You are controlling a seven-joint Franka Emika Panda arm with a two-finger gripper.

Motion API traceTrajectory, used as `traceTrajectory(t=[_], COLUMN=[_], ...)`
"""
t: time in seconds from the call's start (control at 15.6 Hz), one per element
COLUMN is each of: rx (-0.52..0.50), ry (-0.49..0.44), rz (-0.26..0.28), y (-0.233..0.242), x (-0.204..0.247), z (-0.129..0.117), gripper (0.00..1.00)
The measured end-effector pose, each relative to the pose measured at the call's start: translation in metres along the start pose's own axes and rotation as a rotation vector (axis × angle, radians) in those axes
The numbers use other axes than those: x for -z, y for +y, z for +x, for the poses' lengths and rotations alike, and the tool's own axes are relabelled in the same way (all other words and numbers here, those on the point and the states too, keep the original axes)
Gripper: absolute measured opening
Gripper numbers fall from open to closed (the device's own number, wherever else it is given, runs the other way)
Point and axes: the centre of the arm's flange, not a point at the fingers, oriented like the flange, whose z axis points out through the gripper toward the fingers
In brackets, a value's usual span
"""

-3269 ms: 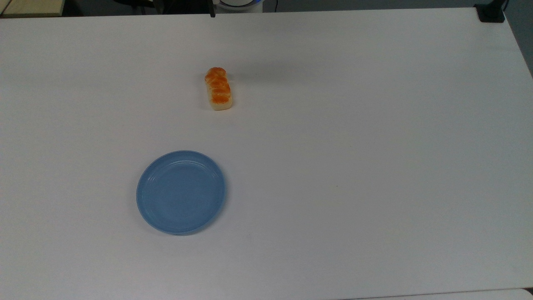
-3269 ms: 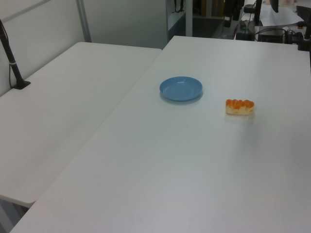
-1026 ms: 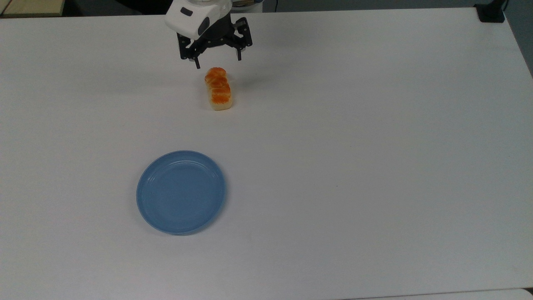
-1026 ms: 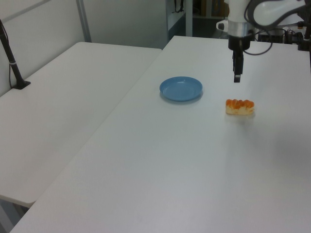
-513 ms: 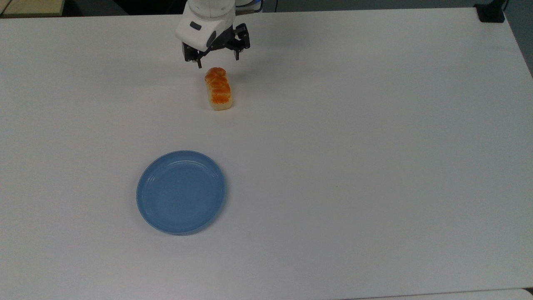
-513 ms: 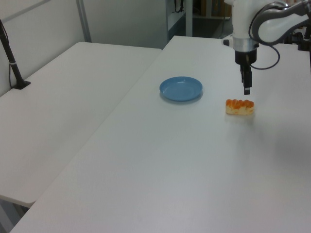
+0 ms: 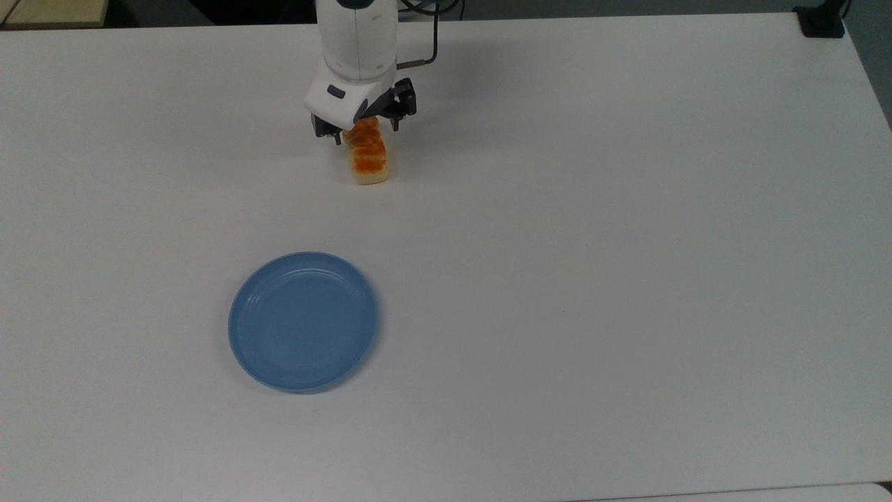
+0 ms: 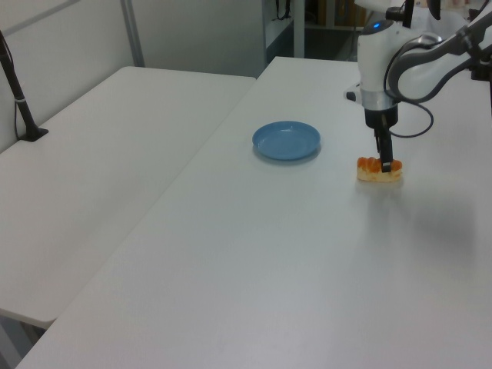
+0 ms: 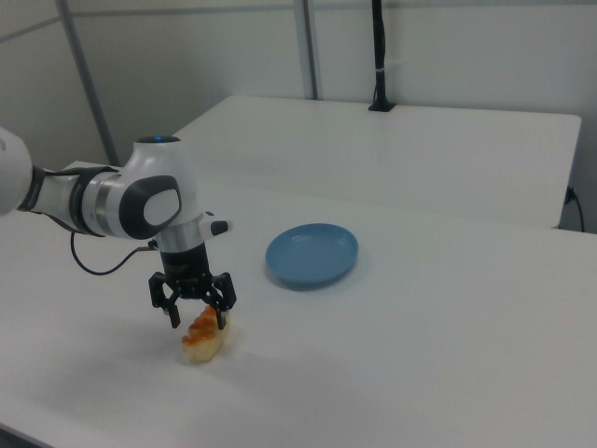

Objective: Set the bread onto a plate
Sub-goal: 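Close the gripper on the bread roll and lift it, then carry the held bread roll over the blue plate and lower it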

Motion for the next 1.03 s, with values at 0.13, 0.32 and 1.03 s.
traceTrajectory(t=[0.13, 0.32, 1.03], rx=[0.008, 0.012, -0.109], ry=[-0.011, -0.019, 0.135], rz=[-0.003, -0.014, -0.059], y=[0.0, 0.001, 0.031], x=[-0.013, -0.028, 0.045], z=[0.004, 0.009, 0.041], gripper=[0.95, 0.83, 0.5])
